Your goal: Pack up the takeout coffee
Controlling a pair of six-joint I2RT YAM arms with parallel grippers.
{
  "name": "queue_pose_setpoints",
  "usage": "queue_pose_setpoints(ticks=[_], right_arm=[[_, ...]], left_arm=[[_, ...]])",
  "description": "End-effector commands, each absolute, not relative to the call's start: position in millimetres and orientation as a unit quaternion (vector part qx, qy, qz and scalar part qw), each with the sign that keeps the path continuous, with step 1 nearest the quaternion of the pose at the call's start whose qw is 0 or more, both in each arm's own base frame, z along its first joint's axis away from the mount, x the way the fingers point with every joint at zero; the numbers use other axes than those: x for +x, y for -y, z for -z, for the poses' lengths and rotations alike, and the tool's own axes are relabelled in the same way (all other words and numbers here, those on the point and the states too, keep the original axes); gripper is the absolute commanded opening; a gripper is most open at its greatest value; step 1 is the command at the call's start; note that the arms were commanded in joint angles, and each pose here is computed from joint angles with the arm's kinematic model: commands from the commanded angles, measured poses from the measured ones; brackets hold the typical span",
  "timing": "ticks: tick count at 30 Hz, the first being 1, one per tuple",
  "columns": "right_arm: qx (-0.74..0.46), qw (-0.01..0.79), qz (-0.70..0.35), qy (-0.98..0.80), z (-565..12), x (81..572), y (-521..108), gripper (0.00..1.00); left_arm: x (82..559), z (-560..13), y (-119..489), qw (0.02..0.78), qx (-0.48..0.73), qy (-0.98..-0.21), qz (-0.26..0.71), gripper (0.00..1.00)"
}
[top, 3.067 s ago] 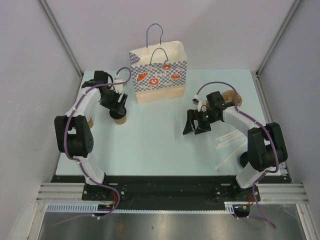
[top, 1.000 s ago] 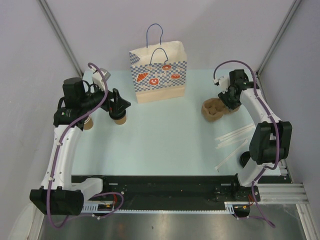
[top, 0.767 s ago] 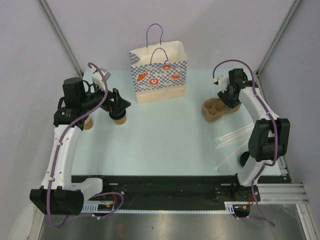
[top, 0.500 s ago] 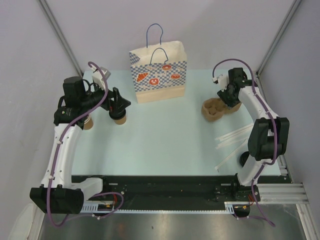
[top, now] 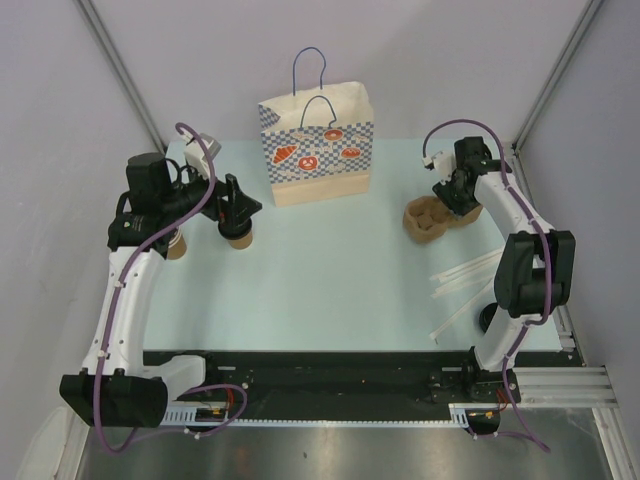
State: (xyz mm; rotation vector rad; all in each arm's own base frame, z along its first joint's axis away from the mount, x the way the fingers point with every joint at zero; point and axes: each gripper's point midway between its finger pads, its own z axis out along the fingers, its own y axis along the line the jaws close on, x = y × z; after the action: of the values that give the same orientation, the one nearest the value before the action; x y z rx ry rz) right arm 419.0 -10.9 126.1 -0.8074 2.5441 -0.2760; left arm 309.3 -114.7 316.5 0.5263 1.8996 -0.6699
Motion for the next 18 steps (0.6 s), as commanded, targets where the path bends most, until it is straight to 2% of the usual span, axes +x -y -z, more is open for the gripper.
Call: queue_pose_setpoints(ticks=[1,18], right_arm=[[-0.294,0.250,0.099,-0.917,-135.4,433.8,7.0,0.44],[-0.296,0.247,0.090,-0.918,-131.0,436.4,4.8,0.35]], left_arm=[[315.4,-334.1,112.0,0.532,0.219,-0.773,0.268,1.00],[317.6,-332.8,115.4,0.528,0.221,-0.771,0.280,1.00]])
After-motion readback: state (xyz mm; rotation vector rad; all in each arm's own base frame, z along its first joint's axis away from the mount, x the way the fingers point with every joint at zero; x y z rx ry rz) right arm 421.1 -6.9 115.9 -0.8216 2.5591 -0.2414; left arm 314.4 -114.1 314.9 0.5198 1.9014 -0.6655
